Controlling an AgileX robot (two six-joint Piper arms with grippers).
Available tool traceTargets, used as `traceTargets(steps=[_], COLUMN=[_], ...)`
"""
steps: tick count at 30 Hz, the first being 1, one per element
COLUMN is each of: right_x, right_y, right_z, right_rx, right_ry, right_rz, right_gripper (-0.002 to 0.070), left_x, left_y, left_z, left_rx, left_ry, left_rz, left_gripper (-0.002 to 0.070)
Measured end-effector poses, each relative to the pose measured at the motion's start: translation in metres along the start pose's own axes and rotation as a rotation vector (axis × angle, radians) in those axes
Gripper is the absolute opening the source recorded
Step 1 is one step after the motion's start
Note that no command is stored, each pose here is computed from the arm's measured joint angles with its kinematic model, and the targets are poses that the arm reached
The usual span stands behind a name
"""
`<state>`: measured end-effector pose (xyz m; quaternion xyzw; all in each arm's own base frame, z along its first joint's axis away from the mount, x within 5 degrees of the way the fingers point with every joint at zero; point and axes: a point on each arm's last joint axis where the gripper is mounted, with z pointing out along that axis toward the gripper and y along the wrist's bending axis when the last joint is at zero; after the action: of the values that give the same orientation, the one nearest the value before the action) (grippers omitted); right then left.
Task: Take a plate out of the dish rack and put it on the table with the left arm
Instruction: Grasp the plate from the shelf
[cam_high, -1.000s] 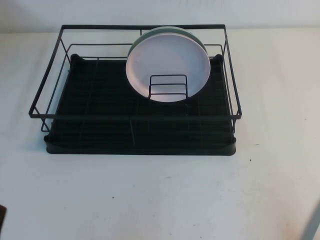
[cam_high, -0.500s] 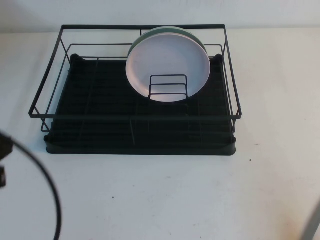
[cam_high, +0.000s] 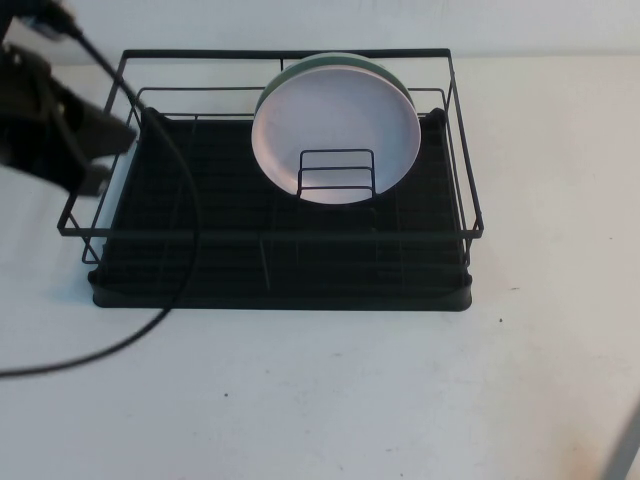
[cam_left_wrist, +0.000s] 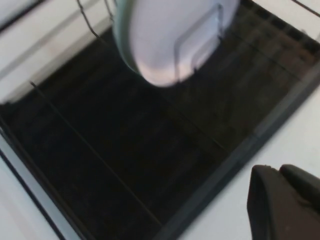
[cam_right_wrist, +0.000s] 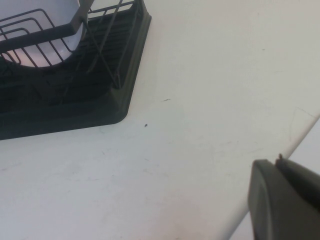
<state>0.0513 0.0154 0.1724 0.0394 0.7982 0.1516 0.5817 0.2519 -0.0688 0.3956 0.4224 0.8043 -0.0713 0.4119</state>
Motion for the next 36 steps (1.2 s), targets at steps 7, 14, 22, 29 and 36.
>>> traceTargets(steps=[7,14,22,29,36], right_x=[0.0,0.0,0.0,0.0,0.0], right_y=[0.0,0.0,0.0,0.0,0.0], right_z=[0.0,0.0,0.0,0.0,0.0], right_rx=[0.0,0.0,0.0,0.0,0.0], right_ry=[0.0,0.0,0.0,0.0,0.0], right_rz=[0.0,0.0,0.0,0.0,0.0], right_gripper=[-0.002,-0.002,-0.002,-0.002,-0.002], left_x=[-0.03,-0.048,-0.075,-0.086,-0.077], left_y=[0.038,0.057,0.023,0.005,0.001], left_z=[0.03,0.079,0.139,0.187,0.218], left_rx=[-0.054,0.009,0.007,-0.098,-0.112], left_ry=[-0.096,-0.14,-0.208,-0.258,-0.233], left_rz=[-0.021,0.001,0.418,0.493,0.527], left_gripper=[0.0033,0.0432,0.0491,0.0482,0.0474])
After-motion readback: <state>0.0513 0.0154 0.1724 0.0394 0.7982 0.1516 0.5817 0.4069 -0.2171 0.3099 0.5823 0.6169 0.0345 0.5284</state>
